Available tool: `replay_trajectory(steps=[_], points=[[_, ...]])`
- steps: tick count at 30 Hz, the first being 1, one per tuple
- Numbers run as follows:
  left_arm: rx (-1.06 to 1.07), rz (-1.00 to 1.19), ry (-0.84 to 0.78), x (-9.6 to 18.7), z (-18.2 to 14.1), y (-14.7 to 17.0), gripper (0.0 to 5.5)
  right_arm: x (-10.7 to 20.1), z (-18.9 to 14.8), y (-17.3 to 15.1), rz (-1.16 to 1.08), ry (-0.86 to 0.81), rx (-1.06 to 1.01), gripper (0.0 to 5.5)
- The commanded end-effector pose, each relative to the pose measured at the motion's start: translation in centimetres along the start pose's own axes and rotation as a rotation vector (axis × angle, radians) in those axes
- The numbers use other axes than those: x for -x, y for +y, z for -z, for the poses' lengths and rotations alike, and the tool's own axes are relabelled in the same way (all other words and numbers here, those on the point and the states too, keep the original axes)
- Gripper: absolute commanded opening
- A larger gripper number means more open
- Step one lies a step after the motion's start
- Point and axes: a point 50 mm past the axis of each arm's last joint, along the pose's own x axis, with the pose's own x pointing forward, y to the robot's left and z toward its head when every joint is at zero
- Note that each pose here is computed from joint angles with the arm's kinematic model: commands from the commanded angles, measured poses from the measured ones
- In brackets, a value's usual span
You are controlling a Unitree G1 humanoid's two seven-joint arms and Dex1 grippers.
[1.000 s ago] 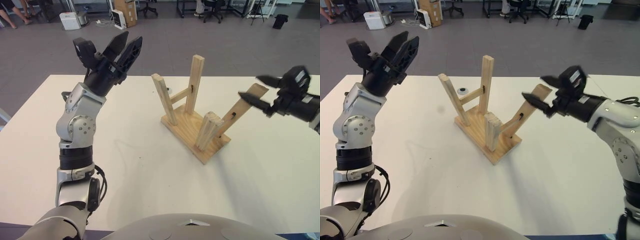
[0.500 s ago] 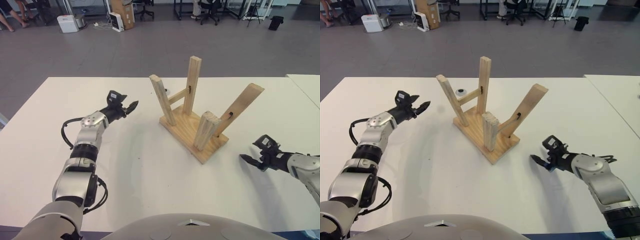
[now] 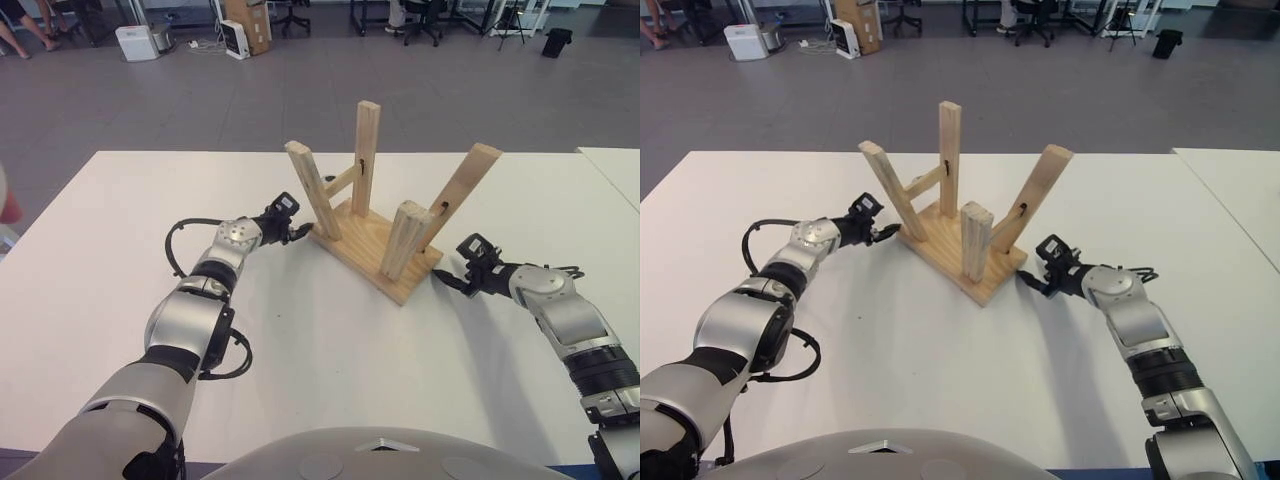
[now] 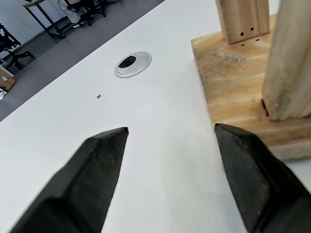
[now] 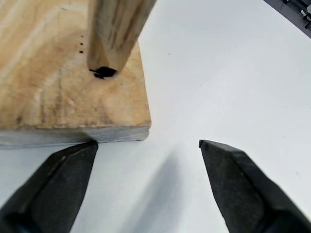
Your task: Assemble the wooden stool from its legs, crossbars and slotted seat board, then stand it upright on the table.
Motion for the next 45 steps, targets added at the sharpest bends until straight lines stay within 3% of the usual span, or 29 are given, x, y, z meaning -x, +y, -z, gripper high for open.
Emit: replay_trajectory(steps=[1,6,13,28,40,45], points=[[-0.07,-0.013,0.053,0.3,0.0,0.8,3.28,-0.5,1.7,0.6,-0.031,0.079,-0.003,3.89],[-0.112,-0.118,0.133,1.6,0.6,2.9,3.28,-0.3,2.3,1.3,-0.048,0.085,-0.016,3.89],[-0.054,-0.069,0.147,1.5,2.6,1.0,3.28,-0.7,1.7,1.8,-0.08,0.066,-0.002,3.89],[-0.125,-0.006,0.098,0.3,1.8,-0.7,3.28,-1.2,1.1,2.4,-0.135,0.049,0.021,3.89],[-0.249,0.231,-0.017,1.2,1.5,-1.8,3.28,-1.6,0.5,-0.9,0.009,0.031,0.044,3.89],[-0.22,0.257,-0.151,2.9,0.7,-0.2,3.28,2.7,-4.2,-3.3,-0.118,-0.276,-0.142,3.89]])
